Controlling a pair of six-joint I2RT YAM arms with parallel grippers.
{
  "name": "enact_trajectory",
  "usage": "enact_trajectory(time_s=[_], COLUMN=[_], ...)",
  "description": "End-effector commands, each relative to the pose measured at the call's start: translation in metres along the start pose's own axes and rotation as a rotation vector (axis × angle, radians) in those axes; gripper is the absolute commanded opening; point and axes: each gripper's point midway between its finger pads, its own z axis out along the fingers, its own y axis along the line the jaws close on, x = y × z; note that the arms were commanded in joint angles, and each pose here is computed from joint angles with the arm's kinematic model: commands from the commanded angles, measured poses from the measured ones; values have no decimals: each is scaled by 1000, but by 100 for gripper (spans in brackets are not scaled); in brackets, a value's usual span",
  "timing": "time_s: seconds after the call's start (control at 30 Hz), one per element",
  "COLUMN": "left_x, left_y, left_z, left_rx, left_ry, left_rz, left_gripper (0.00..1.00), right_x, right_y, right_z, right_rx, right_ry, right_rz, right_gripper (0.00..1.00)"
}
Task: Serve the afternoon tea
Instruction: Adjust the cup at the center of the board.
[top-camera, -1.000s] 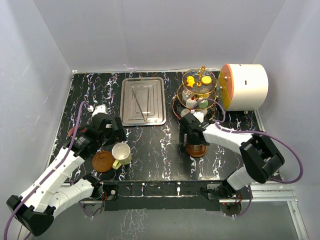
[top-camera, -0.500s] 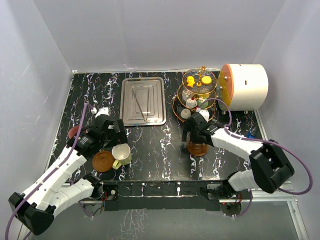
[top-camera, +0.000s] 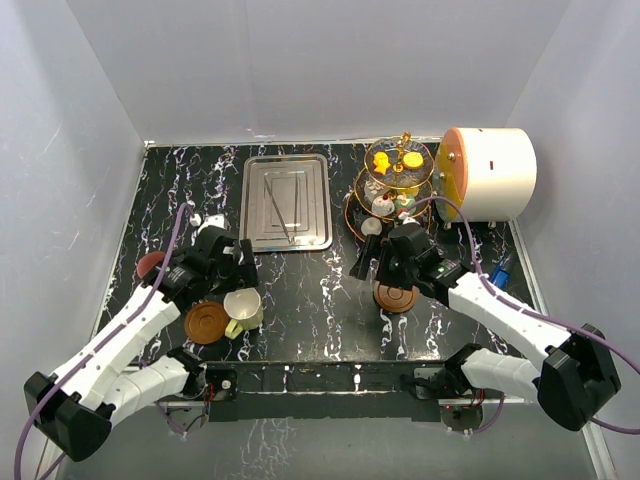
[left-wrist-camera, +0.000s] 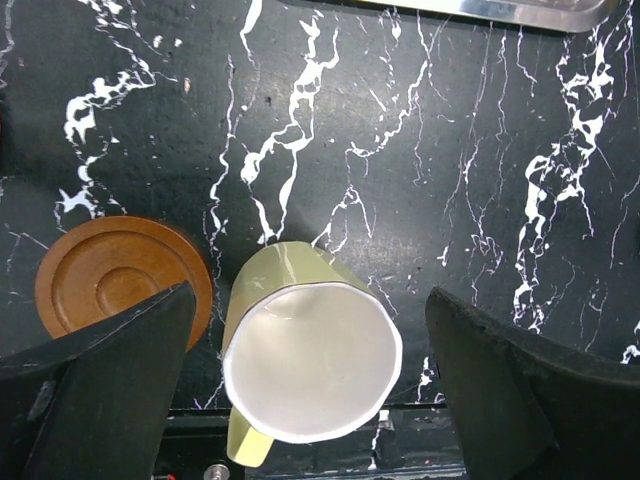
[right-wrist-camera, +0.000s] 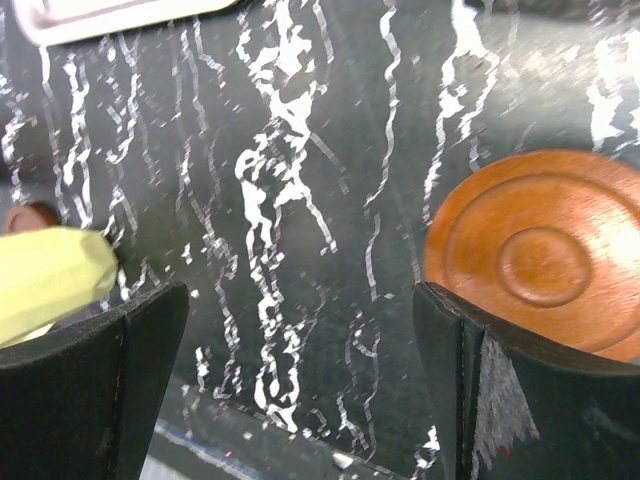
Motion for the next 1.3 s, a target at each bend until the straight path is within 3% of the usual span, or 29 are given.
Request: enact_trajectory(time_s=[0.0, 0.13, 0.3, 0.5, 0.77, 1.0, 1.27], left_x=[2, 24, 28, 42, 56, 71, 76], left_y=[-19, -21, -5, 11, 2, -34, -48], left_z=[0, 0, -10, -15, -19, -19, -17], left_rx=[83, 101, 42, -34, 40, 230, 320], left_ry=[46, 136, 117, 154, 188, 276, 286], left_rz=[-2, -57, -109, -173, -256, -335, -447], left_gripper=[99, 99, 99, 99, 99, 99, 99], right_x=[13, 28, 51, 78, 121, 123, 125], right_y=[36, 53, 91, 154, 220, 217, 214], right_z=[-13, -17, -16, -20, -14, -10, -4], right_rx=[-160, -186, -220, -252, -336, -283, -283], right_ry=[36, 57, 51, -74, -188, -304, -313], right_rz=[51, 37, -27, -124, -211, -169, -165], right_gripper=[93, 92, 92, 92, 91, 90, 87])
